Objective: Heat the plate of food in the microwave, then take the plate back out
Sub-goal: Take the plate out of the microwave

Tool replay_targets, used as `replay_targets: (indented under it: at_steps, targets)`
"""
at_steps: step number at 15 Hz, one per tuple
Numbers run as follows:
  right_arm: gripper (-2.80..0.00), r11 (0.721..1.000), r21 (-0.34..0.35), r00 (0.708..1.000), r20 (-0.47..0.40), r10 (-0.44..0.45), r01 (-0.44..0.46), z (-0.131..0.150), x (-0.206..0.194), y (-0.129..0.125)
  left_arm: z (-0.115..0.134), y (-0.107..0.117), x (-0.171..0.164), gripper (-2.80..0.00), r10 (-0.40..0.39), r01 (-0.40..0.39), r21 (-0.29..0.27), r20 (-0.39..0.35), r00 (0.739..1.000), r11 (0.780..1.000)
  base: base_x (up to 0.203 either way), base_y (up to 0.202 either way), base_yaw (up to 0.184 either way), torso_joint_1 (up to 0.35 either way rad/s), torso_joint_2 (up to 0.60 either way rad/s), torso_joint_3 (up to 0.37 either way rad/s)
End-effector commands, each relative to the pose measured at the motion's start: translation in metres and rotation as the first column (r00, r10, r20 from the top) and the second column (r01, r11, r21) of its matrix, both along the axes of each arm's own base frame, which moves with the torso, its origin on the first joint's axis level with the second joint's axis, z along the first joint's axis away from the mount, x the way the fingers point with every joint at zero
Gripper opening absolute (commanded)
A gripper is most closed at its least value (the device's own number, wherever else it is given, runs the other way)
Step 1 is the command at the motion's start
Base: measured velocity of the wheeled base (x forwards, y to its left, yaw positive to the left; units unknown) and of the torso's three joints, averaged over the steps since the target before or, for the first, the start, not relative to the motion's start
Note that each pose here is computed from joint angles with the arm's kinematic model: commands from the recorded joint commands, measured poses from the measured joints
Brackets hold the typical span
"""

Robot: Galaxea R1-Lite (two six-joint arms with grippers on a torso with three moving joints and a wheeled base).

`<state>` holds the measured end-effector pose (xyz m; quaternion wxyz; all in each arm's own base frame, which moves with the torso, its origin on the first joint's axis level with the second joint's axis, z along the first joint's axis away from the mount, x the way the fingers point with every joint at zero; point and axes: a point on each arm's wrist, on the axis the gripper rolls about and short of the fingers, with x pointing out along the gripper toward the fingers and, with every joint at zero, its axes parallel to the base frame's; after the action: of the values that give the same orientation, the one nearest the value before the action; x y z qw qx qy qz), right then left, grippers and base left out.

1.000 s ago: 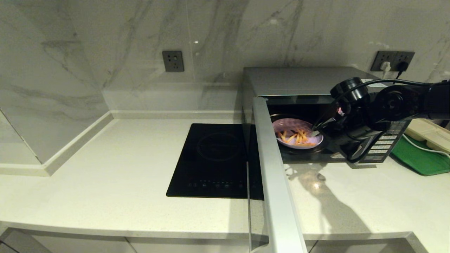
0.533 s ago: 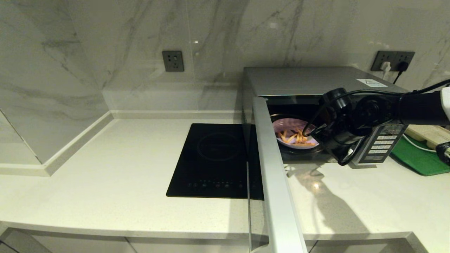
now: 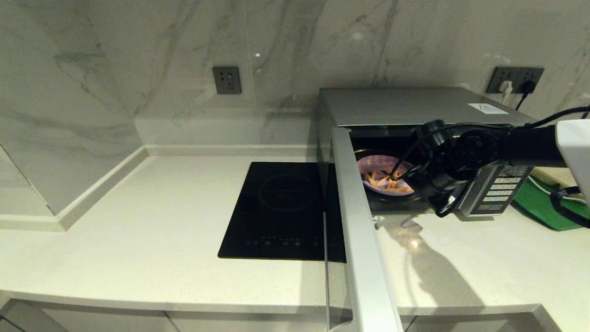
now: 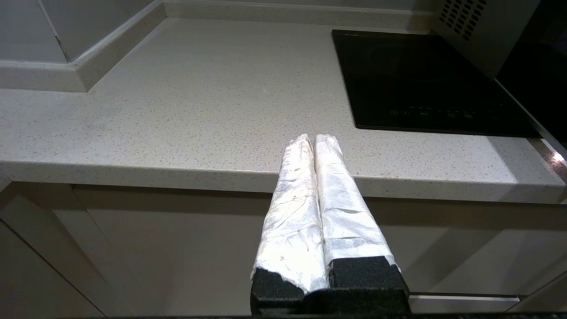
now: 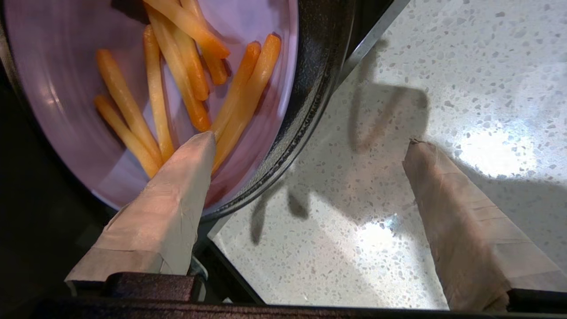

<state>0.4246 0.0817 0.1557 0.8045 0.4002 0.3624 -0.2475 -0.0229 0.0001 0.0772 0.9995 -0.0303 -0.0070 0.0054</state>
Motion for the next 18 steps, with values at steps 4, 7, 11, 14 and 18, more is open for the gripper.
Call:
replay_targets:
  at_steps: [4,7,11,14,18]
  targets:
    - [0.00,1.000,-0.008,1.000,-0.023,-0.009,0.009,-0.0126,0.0067,0.0014,0.0000,0.0000,0.0000,-2.80,0.001,-0.001,-0.001,0.000,1.000,1.000,0.000,0.000,0.000,0.000,0.00,0.000]
    - [0.00,1.000,-0.014,1.000,-0.027,-0.012,0.012,-0.0144,0.0070,0.0014,0.0000,0.0000,0.0000,-2.80,0.001,-0.001,-0.001,0.000,1.000,1.000,0.000,0.000,0.000,0.000,0.00,0.000]
    - [0.00,0.999,-0.030,0.999,-0.022,-0.026,0.026,-0.0124,0.0052,0.0005,0.0000,0.0000,0.0000,-2.80,0.001,-0.001,-0.001,0.000,1.000,1.000,0.000,0.000,0.000,0.000,0.00,0.000]
    - [0.00,0.998,-0.052,0.999,-0.029,-0.042,0.041,-0.0138,0.0026,-0.0006,0.0000,0.0000,0.0000,-2.80,0.001,-0.001,-0.001,0.000,1.000,1.000,0.000,0.000,0.000,0.000,0.00,0.000]
    - [0.00,0.998,-0.053,0.999,-0.027,-0.044,0.043,-0.0116,0.0009,-0.0013,0.0000,0.0000,0.0000,-2.80,0.001,-0.001,-0.001,0.000,1.000,1.000,0.000,0.000,0.000,0.000,0.00,0.000]
